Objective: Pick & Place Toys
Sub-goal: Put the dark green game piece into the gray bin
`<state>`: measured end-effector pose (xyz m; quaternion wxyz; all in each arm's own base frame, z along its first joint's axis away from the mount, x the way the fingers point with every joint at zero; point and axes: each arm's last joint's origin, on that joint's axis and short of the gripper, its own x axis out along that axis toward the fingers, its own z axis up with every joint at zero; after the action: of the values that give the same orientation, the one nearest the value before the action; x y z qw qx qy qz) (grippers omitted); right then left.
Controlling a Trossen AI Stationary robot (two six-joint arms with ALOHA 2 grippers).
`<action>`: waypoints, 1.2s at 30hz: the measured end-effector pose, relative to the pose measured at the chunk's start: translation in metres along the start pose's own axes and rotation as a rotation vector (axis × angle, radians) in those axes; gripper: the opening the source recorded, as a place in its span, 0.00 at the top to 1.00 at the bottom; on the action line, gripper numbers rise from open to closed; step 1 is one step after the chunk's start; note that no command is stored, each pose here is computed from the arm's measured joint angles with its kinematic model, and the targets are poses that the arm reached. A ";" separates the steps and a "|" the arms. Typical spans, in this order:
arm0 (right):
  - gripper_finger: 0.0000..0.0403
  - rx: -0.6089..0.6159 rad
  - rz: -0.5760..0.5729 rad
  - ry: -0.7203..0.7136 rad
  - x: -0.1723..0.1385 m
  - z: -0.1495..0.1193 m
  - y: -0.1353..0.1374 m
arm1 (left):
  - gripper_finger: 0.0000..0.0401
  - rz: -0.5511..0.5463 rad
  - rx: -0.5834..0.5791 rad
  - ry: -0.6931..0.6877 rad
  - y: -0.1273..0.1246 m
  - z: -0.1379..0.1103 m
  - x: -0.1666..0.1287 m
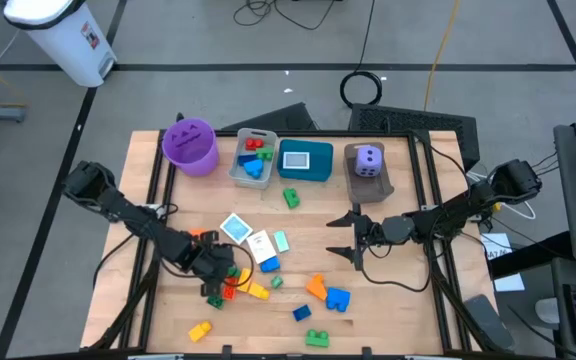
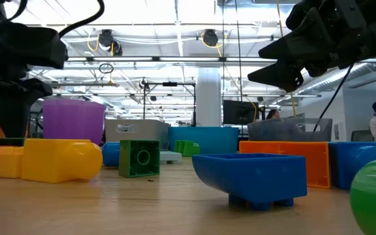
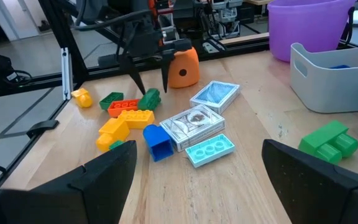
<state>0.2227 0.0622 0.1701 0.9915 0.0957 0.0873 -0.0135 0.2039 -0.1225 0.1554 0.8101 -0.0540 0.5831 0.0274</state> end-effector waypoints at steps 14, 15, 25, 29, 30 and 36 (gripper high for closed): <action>0.16 0.000 0.000 0.000 0.000 0.000 0.000 | 0.73 -0.036 0.031 -0.016 0.000 0.004 0.000; 0.16 0.000 0.000 0.000 0.000 0.000 0.000 | 0.75 -0.041 0.031 -0.014 -0.001 0.004 0.000; 0.16 0.000 0.000 0.000 0.000 0.000 0.000 | 0.78 -0.047 0.057 -0.014 -0.002 0.009 -0.004; 0.16 0.000 0.000 0.000 0.000 0.000 0.000 | 0.78 -0.022 0.080 0.009 -0.001 0.019 -0.016; 0.16 0.000 0.000 0.000 0.000 0.000 0.000 | 0.78 -0.009 0.086 0.022 0.001 0.022 -0.019; 0.16 0.000 0.000 0.000 0.000 0.000 0.000 | 0.78 0.094 0.134 0.027 0.008 0.043 -0.045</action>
<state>0.2227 0.0622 0.1702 0.9915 0.0956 0.0871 -0.0134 0.2296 -0.1084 0.2113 0.8017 0.0274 0.5966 0.0254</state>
